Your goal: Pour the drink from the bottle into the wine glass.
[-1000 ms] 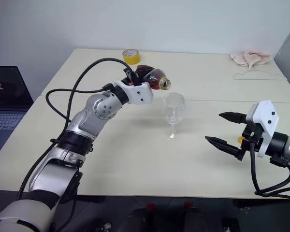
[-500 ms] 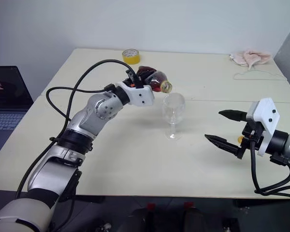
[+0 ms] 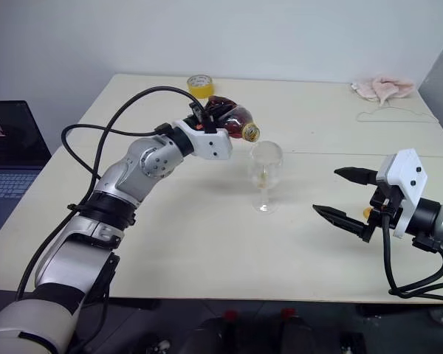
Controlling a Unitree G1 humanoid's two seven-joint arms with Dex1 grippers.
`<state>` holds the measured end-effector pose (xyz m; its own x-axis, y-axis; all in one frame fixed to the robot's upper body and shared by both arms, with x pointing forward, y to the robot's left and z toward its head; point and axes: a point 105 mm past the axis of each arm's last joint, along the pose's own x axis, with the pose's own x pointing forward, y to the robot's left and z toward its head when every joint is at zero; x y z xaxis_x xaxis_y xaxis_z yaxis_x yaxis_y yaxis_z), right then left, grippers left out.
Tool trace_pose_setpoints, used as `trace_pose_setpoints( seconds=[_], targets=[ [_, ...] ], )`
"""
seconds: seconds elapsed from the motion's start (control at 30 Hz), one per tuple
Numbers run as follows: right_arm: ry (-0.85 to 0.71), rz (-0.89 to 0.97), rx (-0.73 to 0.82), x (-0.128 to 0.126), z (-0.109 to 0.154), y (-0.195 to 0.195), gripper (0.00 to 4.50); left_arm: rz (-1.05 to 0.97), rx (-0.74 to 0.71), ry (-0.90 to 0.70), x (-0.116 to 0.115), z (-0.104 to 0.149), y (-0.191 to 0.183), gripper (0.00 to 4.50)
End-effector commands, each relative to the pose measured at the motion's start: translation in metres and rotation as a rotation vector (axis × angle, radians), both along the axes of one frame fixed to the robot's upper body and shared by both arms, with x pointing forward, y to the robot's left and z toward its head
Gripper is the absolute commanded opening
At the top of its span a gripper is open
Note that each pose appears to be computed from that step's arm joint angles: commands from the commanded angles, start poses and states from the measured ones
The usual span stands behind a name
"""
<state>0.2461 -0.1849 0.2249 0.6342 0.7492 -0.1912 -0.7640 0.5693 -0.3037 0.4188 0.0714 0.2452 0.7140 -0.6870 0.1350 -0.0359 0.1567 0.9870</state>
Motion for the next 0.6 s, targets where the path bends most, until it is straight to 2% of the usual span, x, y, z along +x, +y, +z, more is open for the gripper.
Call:
trace_pose_setpoints(
  seconds=[0.03,0.6],
  targets=[
    [-0.063,0.006,-0.001,-0.0028,0.0126,0.0018,4.50,-0.037,-0.012,-0.092,-0.0051,0.0262,-0.0058,0.94],
    [-0.062,-0.001,0.001,-0.0034,0.0117,0.0011,4.50,-0.055,0.027,-0.128,-0.0046,0.0317,-0.0088,0.94]
  ],
)
